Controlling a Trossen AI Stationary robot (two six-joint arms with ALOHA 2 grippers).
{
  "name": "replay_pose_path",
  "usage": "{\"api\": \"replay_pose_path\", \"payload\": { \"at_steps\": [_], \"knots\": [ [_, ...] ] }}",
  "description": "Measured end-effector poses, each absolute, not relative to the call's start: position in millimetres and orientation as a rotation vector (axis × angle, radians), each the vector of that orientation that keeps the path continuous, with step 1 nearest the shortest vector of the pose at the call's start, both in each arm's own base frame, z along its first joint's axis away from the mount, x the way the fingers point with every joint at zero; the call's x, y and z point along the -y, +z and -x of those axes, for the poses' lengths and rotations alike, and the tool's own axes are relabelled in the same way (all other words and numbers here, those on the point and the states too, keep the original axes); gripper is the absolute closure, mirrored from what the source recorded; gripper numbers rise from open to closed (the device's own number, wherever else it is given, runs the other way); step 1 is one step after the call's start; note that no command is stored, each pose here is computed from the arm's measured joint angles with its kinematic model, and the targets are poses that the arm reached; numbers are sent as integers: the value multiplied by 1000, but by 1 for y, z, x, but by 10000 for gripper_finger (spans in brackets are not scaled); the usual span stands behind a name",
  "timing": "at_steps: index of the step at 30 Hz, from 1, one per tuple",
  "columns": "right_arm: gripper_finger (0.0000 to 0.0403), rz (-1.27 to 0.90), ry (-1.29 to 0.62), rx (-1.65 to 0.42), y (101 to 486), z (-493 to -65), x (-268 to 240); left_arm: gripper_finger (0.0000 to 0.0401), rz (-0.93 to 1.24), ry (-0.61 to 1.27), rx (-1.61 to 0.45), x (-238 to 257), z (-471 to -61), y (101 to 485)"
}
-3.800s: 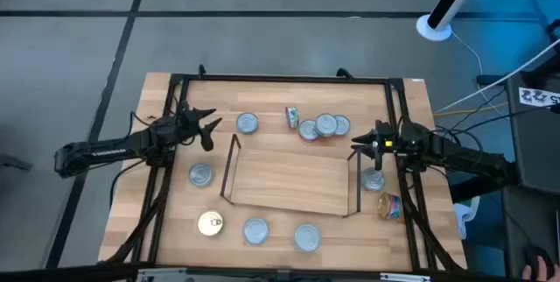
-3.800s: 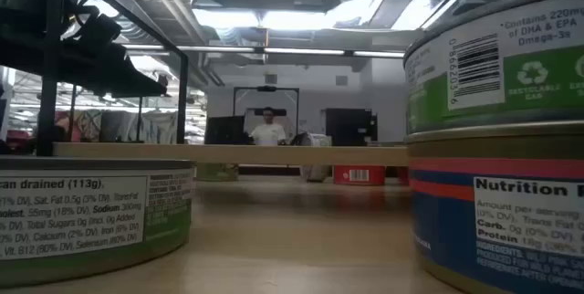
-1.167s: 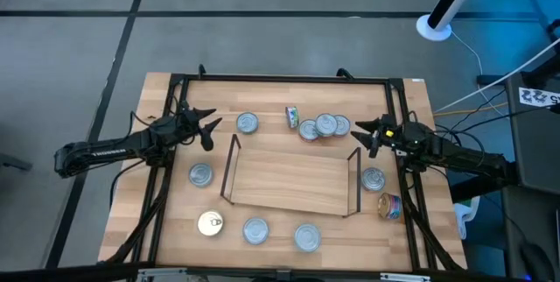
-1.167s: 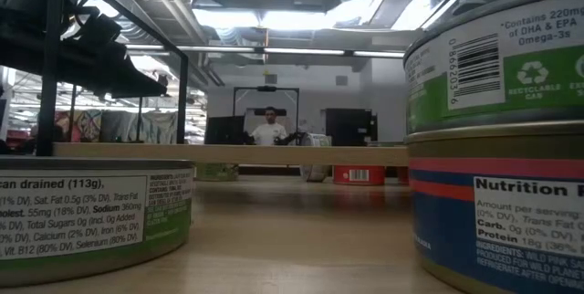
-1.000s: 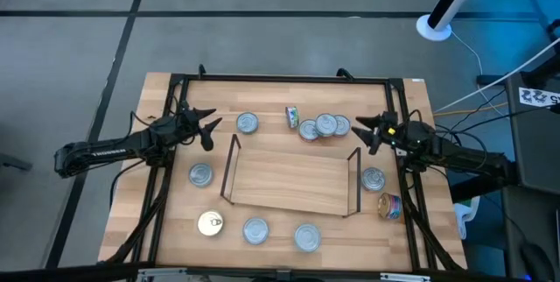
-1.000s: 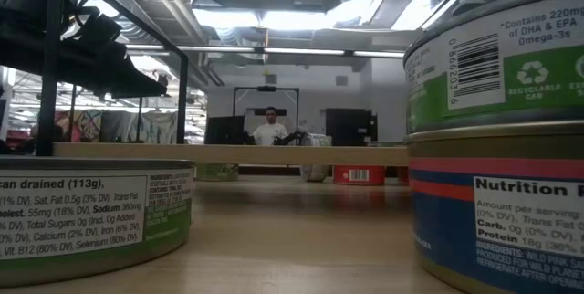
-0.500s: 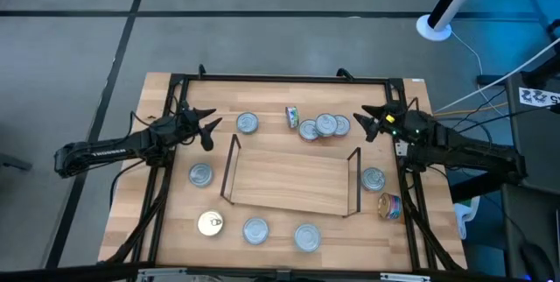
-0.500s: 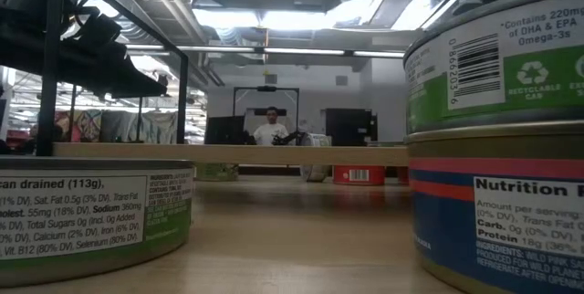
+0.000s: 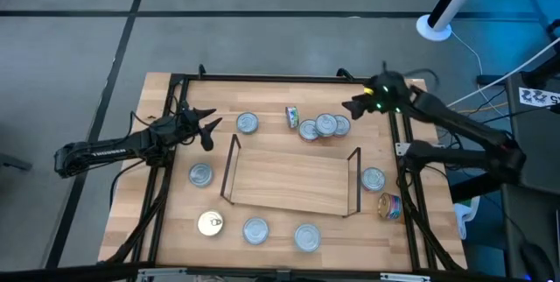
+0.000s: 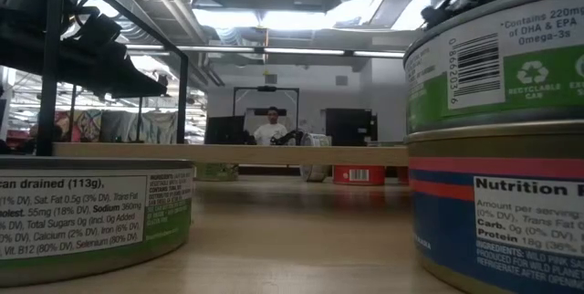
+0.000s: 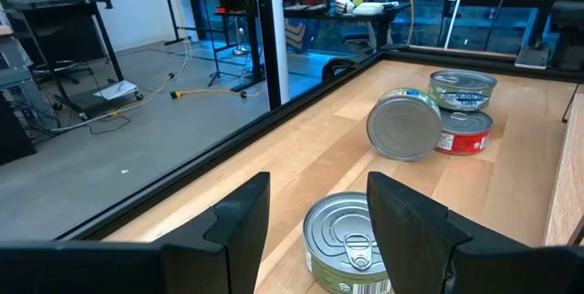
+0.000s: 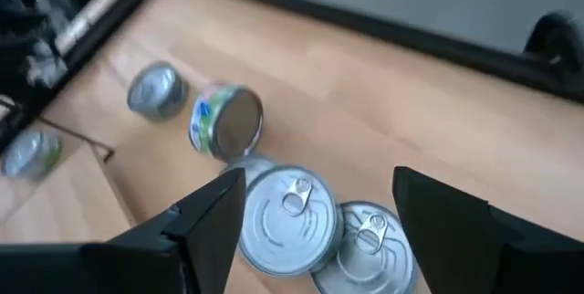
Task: Stack canned seafood by type on shelf
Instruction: Put the green tuna can on the shelf
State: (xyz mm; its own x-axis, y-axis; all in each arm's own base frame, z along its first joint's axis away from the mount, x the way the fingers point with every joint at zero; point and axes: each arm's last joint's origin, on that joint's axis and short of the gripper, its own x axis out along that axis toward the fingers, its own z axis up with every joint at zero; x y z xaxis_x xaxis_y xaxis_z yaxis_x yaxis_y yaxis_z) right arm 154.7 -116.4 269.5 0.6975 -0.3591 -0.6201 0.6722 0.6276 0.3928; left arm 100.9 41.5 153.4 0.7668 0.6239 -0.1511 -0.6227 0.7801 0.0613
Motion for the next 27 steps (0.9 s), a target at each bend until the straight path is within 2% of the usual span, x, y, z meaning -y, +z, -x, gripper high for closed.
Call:
{"api": "replay_pose_path", "payload": {
  "at_steps": [4, 11, 17, 27],
  "knots": [
    [127, -692, -554, -627, 262, -172, 148, 221, -8, 677, -167, -41, -101, 153],
    [127, -589, -433, -865, 246, -197, 185, 221, -7, 678, -166, -42, -101, 153],
    [127, -601, -336, -1024, 227, -211, 197, 221, -6, 678, -166, -42, -101, 153],
    [127, -579, -209, -1111, 209, -217, 201, 221, -5, 677, -166, -42, -101, 153]
  ]
}}
